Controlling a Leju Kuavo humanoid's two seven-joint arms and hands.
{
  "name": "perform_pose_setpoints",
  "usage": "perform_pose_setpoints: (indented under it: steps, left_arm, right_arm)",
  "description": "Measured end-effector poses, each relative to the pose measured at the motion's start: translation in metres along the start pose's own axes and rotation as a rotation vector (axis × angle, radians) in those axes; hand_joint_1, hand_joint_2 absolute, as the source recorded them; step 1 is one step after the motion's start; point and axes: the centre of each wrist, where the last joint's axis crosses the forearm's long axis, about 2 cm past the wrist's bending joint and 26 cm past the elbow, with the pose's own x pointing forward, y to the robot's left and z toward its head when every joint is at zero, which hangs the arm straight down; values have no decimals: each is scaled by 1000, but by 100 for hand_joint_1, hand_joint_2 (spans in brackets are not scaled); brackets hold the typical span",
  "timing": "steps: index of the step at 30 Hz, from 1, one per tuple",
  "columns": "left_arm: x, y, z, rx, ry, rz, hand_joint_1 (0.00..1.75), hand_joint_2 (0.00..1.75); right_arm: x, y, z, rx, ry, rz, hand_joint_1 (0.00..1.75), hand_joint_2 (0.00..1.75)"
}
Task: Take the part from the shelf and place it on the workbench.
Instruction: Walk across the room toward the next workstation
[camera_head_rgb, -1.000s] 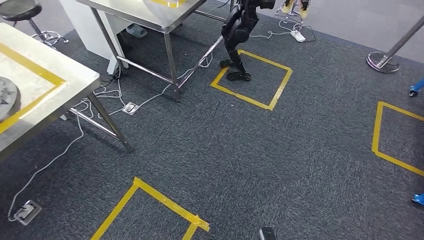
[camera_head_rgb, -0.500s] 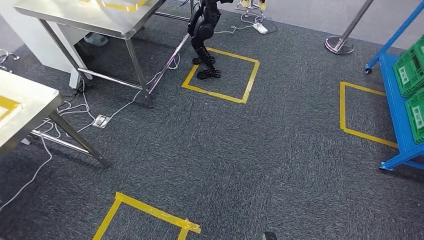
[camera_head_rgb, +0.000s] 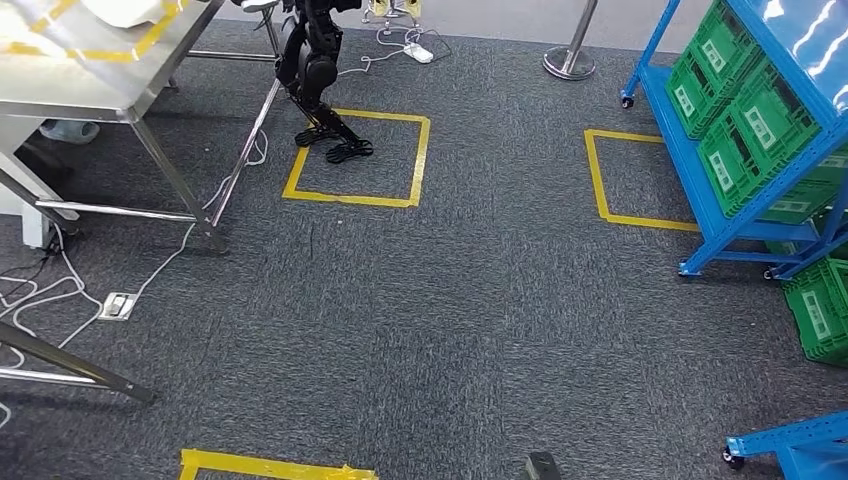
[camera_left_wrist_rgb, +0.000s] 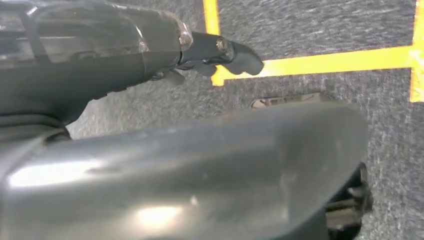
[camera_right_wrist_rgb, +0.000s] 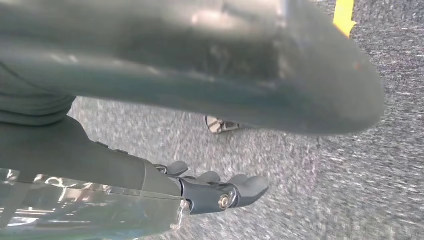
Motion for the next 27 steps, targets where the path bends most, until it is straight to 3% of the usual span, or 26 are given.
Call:
perform_pose_setpoints:
  steps: [7,17,27]
  left_arm:
    - [2,-15,2,-37,-28,1,0,0]
    - [6,-22,3,-82,128,-34,0,0]
    - [4,-16,2,-16,64,-52,0,0]
  right_arm:
    - [3,-13,-1,-32,2,-6,0,0]
    - [1,-37,-2,-125,-10,-73,0,0]
    - [-1,-41,-2,-123,-24,-133,0,0]
